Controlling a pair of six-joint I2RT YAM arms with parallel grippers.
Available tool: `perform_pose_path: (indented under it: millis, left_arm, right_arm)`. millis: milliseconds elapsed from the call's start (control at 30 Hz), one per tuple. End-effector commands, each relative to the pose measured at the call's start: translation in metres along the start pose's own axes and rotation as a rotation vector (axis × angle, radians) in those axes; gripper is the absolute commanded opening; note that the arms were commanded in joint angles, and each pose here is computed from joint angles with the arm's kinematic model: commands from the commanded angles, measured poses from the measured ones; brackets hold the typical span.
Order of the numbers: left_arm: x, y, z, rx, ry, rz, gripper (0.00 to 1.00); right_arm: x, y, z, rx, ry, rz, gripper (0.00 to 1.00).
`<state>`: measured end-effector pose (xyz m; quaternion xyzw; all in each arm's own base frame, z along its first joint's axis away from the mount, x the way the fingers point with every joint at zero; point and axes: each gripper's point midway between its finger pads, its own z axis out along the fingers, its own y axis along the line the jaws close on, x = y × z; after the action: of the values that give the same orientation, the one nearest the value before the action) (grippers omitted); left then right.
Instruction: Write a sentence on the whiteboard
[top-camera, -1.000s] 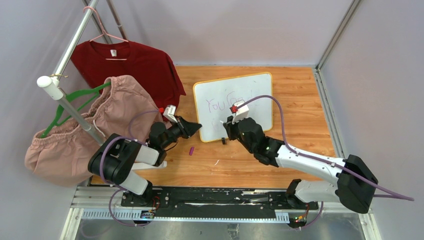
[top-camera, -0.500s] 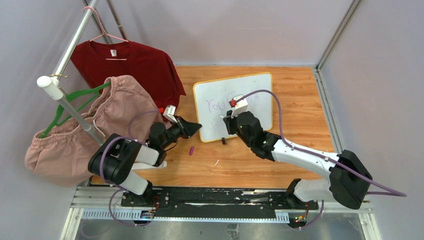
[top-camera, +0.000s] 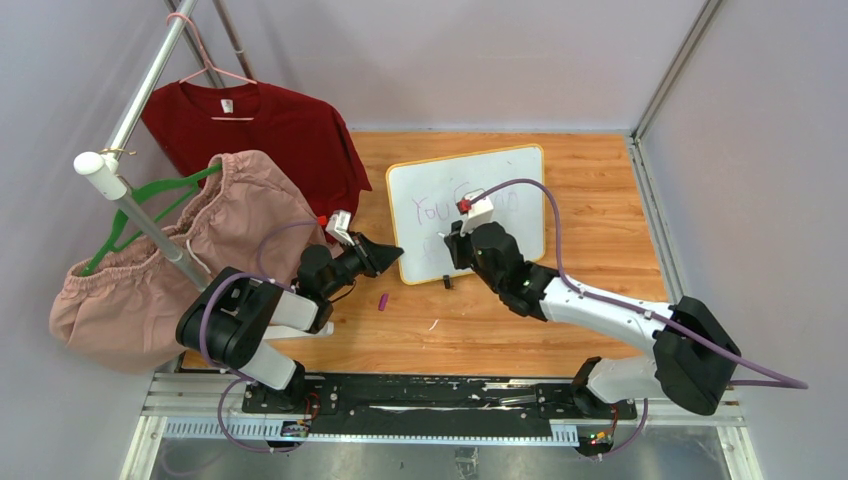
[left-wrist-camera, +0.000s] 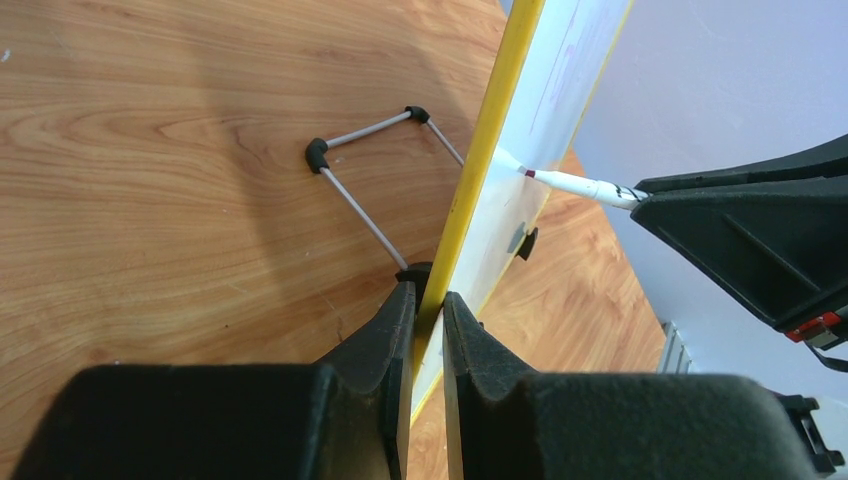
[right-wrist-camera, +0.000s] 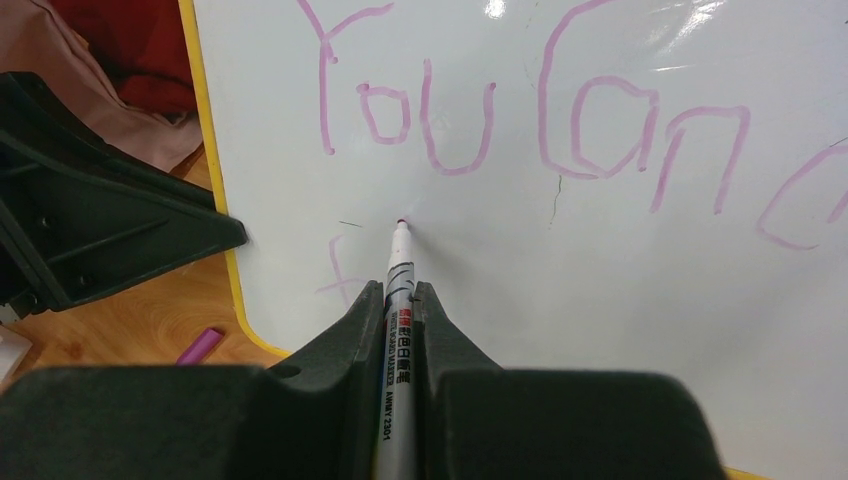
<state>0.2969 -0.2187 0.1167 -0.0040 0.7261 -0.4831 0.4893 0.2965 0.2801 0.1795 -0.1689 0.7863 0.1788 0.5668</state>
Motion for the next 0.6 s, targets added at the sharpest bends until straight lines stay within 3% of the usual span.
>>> perform_pose_path:
  millis: [0,567]
  left_arm:
    - [-0.012,-0.014,0.001,0.055,-0.05,0.02,0.0]
    - [-0.013,-0.016,0.0,0.061,-0.053,0.023,0.0]
  right_arm:
    - [0.02,-0.011,0.0,0.033,0.043,0.015,0.0]
    - [0.066,-0.017,-0.012,0.031,0.144,0.037,0.0]
